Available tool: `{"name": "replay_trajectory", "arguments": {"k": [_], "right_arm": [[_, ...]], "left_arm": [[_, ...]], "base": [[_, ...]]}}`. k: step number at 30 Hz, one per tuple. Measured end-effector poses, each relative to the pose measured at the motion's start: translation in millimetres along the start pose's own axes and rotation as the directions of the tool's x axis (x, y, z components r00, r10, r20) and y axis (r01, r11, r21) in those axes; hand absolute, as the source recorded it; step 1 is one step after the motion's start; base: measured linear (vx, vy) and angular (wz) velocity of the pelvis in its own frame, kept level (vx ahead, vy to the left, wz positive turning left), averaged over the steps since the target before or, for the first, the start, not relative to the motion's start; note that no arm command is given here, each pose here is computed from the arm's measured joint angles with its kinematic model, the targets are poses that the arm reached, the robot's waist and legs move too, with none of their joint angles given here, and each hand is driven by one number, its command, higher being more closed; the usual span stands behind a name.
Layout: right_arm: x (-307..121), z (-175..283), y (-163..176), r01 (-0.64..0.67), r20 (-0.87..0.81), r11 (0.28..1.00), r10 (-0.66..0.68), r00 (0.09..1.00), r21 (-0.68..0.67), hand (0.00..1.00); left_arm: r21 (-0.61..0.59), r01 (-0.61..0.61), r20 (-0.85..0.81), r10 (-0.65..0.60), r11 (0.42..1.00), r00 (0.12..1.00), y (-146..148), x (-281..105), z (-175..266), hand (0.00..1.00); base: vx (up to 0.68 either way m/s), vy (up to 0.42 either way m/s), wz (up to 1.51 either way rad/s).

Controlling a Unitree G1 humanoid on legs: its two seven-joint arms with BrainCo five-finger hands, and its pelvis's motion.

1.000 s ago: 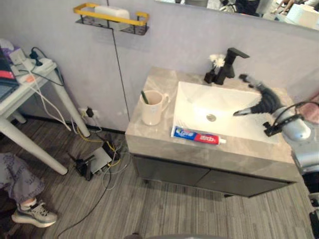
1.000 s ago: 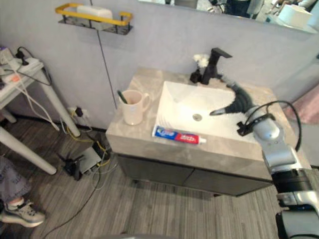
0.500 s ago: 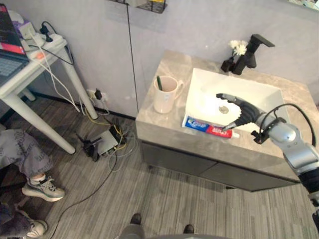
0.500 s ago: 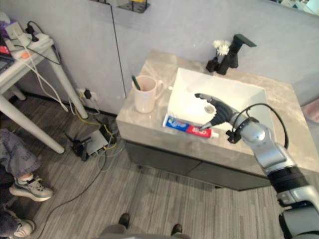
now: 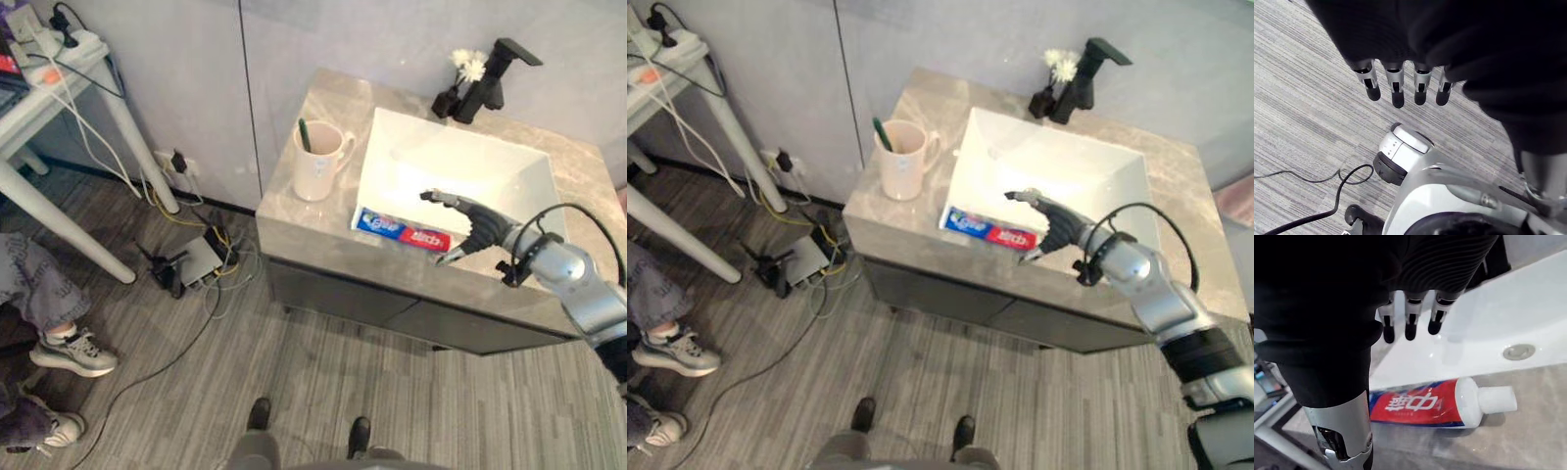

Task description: Organize washtable

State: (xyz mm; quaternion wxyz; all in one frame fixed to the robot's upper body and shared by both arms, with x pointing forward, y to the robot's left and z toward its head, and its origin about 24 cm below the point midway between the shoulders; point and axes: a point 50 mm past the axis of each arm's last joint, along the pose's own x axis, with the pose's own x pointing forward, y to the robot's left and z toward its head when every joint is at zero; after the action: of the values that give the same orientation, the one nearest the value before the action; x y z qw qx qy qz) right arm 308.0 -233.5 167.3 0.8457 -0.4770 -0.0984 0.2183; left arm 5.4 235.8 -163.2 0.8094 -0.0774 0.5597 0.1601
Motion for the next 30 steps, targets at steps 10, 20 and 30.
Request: {"name": "replay_trajectory", "arguments": {"k": [10, 20, 30], "right_arm": [[-1, -9, -3, 0.024, -0.041, 1.0, -0.024, 0.999, 0.005, 0.0], [-1, -18, -7, 0.043, -0.093, 0.999, -0.043, 0.995, -0.003, 0.0], [3, -18, -15, 0.063, -0.102, 0.998, -0.065, 0.993, -0.022, 0.0]], "left_arm": [[0.002, 0.002, 0.003, -0.002, 1.0, 1.0, 1, 0, 2, 0.0], [0.003, 0.003, 0.003, -0.003, 1.0, 1.0, 1, 0, 2, 0.0], [0.001, 0.002, 0.005, -0.002, 1.0, 1.0, 1, 0, 2, 0.0]], "base": [[0.0, 0.001, -0.06], [-0.03, 0.0, 0.01], [0.0, 0.0, 0.0]]}}
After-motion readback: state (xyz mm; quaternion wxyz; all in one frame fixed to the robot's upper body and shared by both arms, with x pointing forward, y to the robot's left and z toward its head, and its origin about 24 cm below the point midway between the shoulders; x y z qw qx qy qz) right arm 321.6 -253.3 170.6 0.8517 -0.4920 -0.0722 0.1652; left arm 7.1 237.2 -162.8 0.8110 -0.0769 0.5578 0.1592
